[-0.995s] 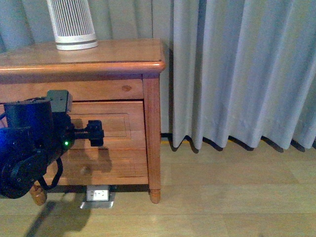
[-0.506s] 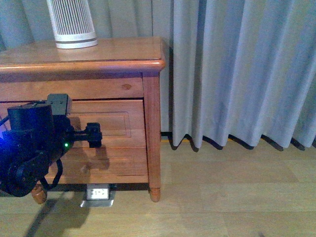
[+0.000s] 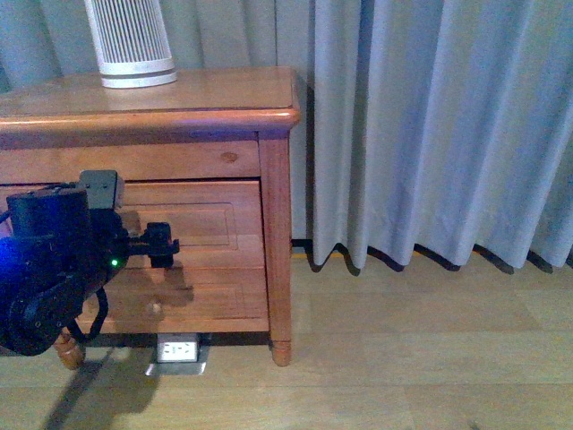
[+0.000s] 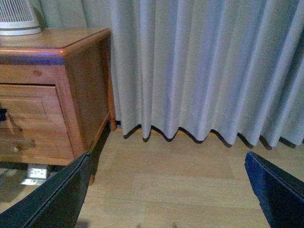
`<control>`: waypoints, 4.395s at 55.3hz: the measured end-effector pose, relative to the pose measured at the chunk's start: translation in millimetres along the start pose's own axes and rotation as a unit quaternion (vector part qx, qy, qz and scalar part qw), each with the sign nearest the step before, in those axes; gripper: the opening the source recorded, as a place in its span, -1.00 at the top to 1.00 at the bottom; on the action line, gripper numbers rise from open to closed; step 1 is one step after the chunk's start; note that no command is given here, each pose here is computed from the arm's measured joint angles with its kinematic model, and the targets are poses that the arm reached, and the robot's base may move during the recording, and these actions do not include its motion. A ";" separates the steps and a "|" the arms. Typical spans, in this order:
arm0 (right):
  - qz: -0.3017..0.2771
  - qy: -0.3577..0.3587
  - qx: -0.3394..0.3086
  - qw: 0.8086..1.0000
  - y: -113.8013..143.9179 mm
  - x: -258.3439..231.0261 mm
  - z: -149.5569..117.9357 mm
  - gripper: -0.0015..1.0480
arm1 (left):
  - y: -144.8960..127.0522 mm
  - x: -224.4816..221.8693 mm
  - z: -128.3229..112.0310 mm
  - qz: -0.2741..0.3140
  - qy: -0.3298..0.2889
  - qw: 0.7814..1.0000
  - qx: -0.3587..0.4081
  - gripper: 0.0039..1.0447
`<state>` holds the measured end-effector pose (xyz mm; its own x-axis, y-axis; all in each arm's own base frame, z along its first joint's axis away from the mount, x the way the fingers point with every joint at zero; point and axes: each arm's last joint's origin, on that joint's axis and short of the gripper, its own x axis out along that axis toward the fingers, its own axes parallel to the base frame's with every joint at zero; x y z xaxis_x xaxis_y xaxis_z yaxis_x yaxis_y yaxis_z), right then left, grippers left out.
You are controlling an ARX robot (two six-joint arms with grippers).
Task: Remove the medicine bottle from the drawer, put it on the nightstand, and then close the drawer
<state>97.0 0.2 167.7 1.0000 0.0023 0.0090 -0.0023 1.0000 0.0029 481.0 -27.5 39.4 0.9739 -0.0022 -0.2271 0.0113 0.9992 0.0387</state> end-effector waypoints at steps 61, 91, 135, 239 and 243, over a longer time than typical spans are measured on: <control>0.000 0.000 0.000 1.000 0.0 0.0 0.0 -0.86 | -14.3 -175.0 -41.1 0.021 0.084 0.994 0.061 0.54; 0.000 0.000 0.000 1.000 0.0 0.0 0.0 -0.86 | 0.5 -232.5 16.7 0.010 0.103 0.991 0.080 -0.90; 0.000 0.000 0.000 1.000 0.0 0.0 0.0 -0.86 | -2.0 -406.8 57.9 0.052 -0.037 0.998 0.026 -0.87; 0.000 0.000 0.000 1.000 0.0 0.0 0.0 -0.86 | 27.6 -402.6 35.3 0.001 -0.115 0.993 -0.022 -0.87; 0.000 0.000 0.000 1.000 0.0 0.0 0.0 -0.87 | 27.6 -402.5 35.2 0.002 -0.115 0.993 -0.022 -0.87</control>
<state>97.1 0.2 167.7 1.0000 0.0027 0.0086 -0.0027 1.0000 0.0029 97.3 -0.4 166.1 1.0000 -0.0015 0.0010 0.0015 1.0000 -0.0044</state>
